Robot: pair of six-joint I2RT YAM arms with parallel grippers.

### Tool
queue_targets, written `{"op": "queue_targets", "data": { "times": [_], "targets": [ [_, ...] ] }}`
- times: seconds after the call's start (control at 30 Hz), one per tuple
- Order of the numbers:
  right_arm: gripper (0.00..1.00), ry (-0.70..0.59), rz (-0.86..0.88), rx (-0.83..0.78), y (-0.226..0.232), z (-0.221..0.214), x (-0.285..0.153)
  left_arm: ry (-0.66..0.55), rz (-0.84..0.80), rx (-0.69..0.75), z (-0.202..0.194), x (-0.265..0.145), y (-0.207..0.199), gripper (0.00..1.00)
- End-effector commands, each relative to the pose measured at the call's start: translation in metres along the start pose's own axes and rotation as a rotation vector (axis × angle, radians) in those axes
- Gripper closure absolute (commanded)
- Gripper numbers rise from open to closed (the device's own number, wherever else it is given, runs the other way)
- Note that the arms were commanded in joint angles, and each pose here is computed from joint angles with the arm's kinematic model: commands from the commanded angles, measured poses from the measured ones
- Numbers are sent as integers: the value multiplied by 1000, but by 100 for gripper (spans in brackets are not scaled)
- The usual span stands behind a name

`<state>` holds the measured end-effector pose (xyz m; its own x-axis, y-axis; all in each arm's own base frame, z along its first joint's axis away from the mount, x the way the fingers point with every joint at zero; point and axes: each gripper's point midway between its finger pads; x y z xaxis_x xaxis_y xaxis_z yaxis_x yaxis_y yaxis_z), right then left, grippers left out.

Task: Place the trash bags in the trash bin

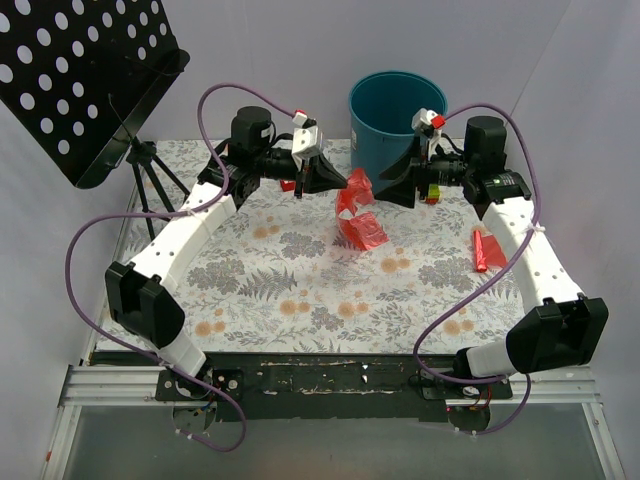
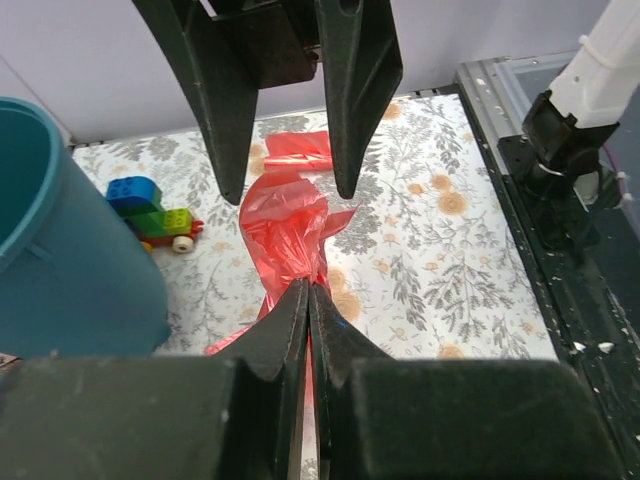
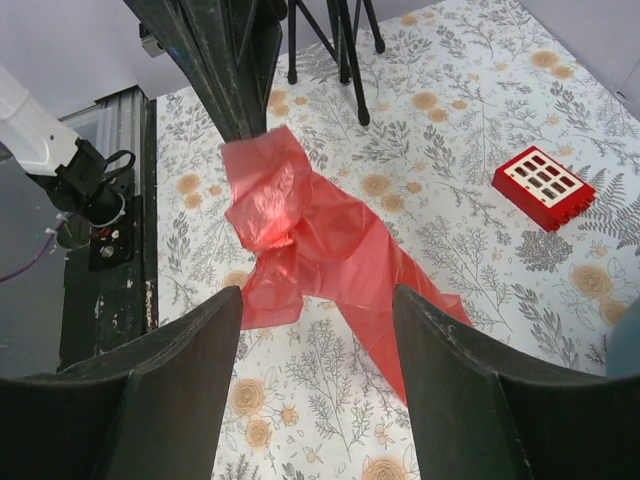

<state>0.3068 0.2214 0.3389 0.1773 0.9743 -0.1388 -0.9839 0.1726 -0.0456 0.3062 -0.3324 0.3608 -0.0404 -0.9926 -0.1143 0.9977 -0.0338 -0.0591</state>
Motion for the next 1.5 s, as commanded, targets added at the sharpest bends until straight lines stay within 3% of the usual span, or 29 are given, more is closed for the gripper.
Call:
{"op": "queue_targets", "data": {
  "times": [0.0, 0.23, 0.43, 0.7, 0.9, 1.03, 1.1, 1.47],
  "targets": [
    [31, -30, 46, -82, 10, 24, 2, 2, -68, 5, 4, -1, -14, 100],
    [32, -46, 125, -67, 21, 33, 16, -1, -82, 8, 3, 0, -12, 100],
    [43, -40, 154, -42, 19, 34, 24, -6, -73, 17, 3, -2, -13, 100],
    [44, -31, 165, -23, 18, 29, 25, -10, -41, 30, 3, -5, -10, 100],
    [61, -35, 175, -24, 22, 31, 24, -10, -30, 33, 4, -7, -7, 100],
    [83, -37, 180, -24, 23, 31, 23, -8, -28, 30, 3, -6, -5, 100],
    [98, -38, 179, -20, 23, 32, 22, -3, -18, 32, 0, -7, -4, 100],
    [99, -34, 123, 101, 7, 24, 2, 2, 80, 45, -7, -24, 4, 100]
  ]
}}
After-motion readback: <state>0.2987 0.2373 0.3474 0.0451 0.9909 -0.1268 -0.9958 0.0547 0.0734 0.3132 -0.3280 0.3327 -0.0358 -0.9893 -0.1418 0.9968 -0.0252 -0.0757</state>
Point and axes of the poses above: each gripper's point midway between its finger pads, its own x axis out along the fingers, its own y axis along the line the jaws close on, z = x × y, and after that the axes turned 13 degrees about -x, right-handed
